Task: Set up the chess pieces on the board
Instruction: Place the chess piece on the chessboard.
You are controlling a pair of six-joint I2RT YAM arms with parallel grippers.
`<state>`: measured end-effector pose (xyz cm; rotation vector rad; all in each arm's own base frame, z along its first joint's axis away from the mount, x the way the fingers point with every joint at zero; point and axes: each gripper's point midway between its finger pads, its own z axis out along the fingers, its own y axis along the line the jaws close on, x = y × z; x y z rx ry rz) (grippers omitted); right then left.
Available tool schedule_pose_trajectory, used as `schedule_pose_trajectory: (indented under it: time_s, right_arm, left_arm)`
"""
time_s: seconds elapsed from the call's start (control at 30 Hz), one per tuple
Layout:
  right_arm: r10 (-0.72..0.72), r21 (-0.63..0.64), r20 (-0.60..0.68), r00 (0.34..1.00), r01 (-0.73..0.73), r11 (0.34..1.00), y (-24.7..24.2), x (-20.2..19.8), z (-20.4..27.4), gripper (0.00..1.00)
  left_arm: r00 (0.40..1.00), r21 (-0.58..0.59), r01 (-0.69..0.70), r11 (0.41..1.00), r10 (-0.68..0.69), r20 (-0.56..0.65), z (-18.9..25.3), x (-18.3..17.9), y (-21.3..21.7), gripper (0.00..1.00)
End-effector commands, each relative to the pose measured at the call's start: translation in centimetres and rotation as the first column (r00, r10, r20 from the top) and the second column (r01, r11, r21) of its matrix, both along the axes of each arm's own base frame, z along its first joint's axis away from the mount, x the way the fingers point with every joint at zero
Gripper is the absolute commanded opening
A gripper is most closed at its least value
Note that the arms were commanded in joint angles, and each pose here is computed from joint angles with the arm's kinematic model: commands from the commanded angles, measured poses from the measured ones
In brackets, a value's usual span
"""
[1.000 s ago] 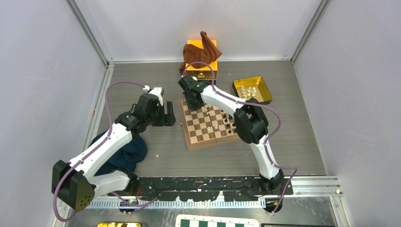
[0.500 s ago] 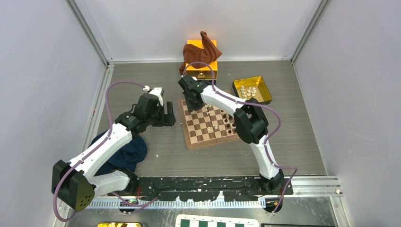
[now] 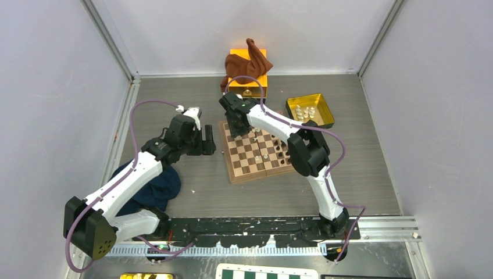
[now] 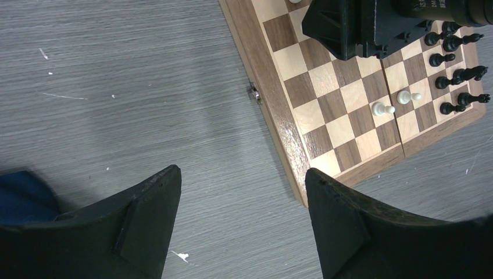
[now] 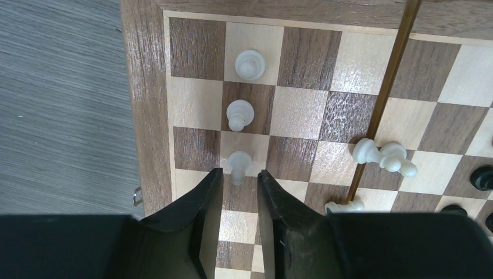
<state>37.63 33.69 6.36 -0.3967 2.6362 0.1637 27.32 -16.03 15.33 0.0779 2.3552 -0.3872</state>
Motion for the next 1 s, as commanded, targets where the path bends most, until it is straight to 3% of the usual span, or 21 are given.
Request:
schedule_pose_trajectory:
  time_s: [0.0,0.43,0.97]
  right_arm:
    - [0.018,0.06,0.095,0.995,-0.024,0.998,0.9,0.8,5.0,0.34]
    - [-0.042,0.064,0.204,0.978,0.03,0.998,-1.7,1.7,8.8,0.34]
    - [-0.124,0.003,0.187,0.974,0.126,0.992,-6.7,4.3,5.7,0.34]
  left_arm:
    - [0.999,-0.024,-0.007,1.0,0.008,0.045,1.1,0.6,-0.1,0.79]
    - [0.999,-0.026,-0.006,1.0,0.007,0.038,1.1,0.7,-0.2,0.79]
    - [1.0,-0.02,0.009,1.0,-0.009,0.024,0.9,0.9,-0.6,0.79]
